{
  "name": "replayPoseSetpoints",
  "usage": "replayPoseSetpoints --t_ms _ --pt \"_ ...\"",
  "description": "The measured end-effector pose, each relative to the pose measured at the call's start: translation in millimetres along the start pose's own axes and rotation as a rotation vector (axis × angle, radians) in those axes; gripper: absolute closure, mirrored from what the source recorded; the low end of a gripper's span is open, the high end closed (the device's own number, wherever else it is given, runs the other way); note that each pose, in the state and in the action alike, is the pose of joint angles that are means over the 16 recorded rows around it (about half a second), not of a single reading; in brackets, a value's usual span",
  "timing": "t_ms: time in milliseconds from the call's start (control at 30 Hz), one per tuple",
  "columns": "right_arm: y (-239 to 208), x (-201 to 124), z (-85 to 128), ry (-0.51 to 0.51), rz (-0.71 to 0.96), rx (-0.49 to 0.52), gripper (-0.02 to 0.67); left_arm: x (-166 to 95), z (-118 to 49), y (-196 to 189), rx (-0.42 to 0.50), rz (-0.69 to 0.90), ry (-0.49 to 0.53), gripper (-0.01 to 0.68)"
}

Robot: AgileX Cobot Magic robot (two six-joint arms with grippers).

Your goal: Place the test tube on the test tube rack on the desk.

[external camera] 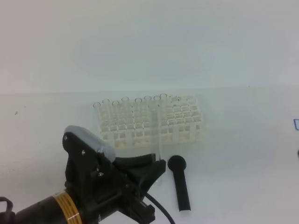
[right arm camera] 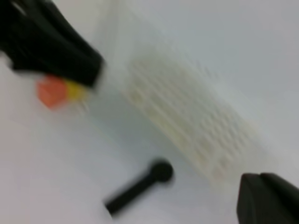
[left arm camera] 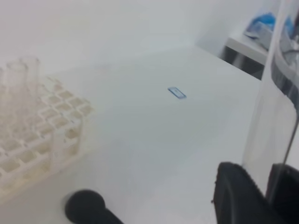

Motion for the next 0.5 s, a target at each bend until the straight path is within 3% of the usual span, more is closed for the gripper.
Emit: replayPoseSetpoints --t_ms 200,500 --pt "11 15 6 0.037 -0.213 0.041 0.643 1 -15.8 -4 -0.178 -0.045 -0.022 0.617" --pt "40 27 10 0.145 -0.397 0.177 0.591 9 -33.2 -8 -0.348 -0.126 -0.011 0.631"
Point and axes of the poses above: a point on each arm's last joint axis where the gripper is mounted, y pointing out along that axis toward the gripper, z along the wrist's bending axis when the last joint is at zero, x = y × z, the point moved 3 cm from there along y, pointing out along that axis toward the gripper, and after that the axes turned 13 degrees about -y, right-handed, at the moved point
